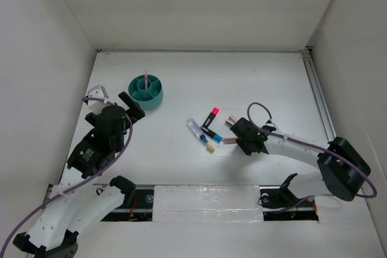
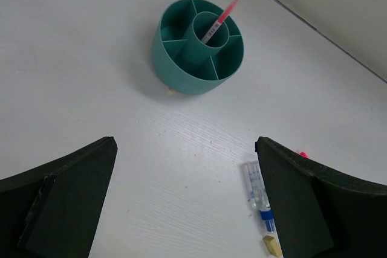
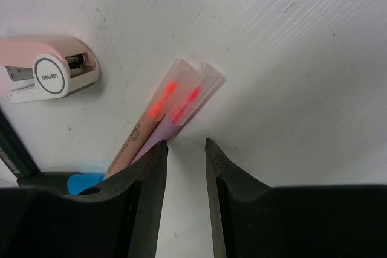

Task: Sort the stationery into containers
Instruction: Pick up the pen from the center of the board.

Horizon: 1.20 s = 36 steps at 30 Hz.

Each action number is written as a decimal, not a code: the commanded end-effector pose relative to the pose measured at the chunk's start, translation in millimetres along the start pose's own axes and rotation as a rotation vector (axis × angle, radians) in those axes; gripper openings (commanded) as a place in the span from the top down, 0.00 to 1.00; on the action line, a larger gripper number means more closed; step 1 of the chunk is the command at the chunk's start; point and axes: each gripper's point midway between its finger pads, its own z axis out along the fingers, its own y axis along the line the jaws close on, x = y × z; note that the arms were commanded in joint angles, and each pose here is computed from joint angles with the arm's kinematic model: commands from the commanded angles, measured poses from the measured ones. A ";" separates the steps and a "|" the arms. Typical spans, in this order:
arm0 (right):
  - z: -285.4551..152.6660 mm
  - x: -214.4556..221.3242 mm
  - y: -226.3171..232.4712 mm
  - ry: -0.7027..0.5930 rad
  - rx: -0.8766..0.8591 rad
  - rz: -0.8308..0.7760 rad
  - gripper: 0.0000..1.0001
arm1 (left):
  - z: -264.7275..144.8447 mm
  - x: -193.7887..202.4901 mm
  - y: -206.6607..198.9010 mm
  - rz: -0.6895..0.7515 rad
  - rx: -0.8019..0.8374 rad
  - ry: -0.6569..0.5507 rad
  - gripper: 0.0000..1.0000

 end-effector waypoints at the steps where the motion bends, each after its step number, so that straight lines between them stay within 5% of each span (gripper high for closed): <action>1: -6.2 -2.5 17.3 0.008 -0.045 0.011 0.63 | 1.0 -5.3 -2.3 -0.010 0.010 -0.025 0.00; 36: -7.5 -9.4 33.9 -0.003 -0.123 0.034 0.64 | 0.8 -4.3 -3.2 0.000 0.017 -0.019 0.00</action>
